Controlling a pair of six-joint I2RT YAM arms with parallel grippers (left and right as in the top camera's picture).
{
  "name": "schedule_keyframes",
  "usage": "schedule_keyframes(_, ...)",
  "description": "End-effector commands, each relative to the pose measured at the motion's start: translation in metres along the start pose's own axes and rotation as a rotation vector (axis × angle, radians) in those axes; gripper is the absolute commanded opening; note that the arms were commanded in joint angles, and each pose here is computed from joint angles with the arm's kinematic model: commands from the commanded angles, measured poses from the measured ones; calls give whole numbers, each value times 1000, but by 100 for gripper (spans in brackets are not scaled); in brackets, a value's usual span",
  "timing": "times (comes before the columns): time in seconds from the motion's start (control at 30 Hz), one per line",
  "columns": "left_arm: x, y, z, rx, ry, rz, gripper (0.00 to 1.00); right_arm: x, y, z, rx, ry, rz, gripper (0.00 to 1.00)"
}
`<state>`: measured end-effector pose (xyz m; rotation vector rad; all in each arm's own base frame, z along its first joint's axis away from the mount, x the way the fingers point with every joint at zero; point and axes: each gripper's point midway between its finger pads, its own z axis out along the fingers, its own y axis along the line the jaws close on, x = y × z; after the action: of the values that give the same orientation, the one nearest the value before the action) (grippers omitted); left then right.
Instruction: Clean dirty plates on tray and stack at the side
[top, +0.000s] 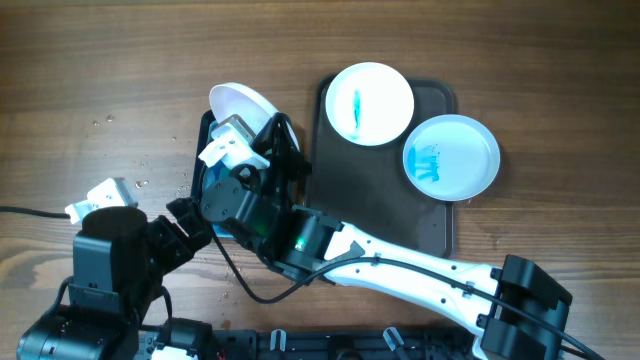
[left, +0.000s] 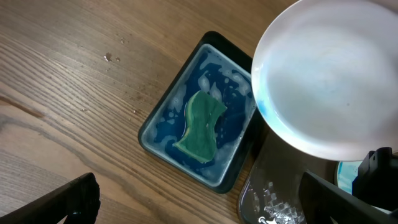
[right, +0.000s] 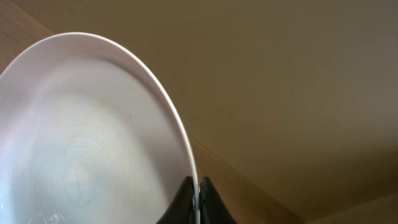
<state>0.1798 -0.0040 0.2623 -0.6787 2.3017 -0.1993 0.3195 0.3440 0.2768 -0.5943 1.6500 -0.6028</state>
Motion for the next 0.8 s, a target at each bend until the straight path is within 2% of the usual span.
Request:
schedule_keyframes(0.0,-4,0,-3,1,-18,-15,100,-12,-16,-8,20,-18,54,4)
schedule_keyframes(0.2,-4,0,-3,1,-18,-15,100,-15,-14,-8,6,-29,125,4)
schedule_keyframes(0.3,-4,0,-3,1,-18,-15,100,-15,-16,-9,17,-26,80,4)
schedule_keyframes(0.37,-4,0,-3,1,-18,-15,100,-15,-19,-7,28,-26,132,4)
schedule_keyframes(0.47,-4,0,-3,1,-18,-15,100,-20,-9,-7,-28,-48,67,4)
schedule_keyframes(0.57,-4,0,-3,1,-18,-15,100,-19,-17,-6,14,-38,147,4)
schedule_keyframes(0.67,-4,0,-3,1,-18,-15,100,-20,-12,-7,-8,-48,52,4)
schedule_keyframes(0.77,-4,0,-3,1,-18,-15,100,-17,-23,-5,44,-29,208,4)
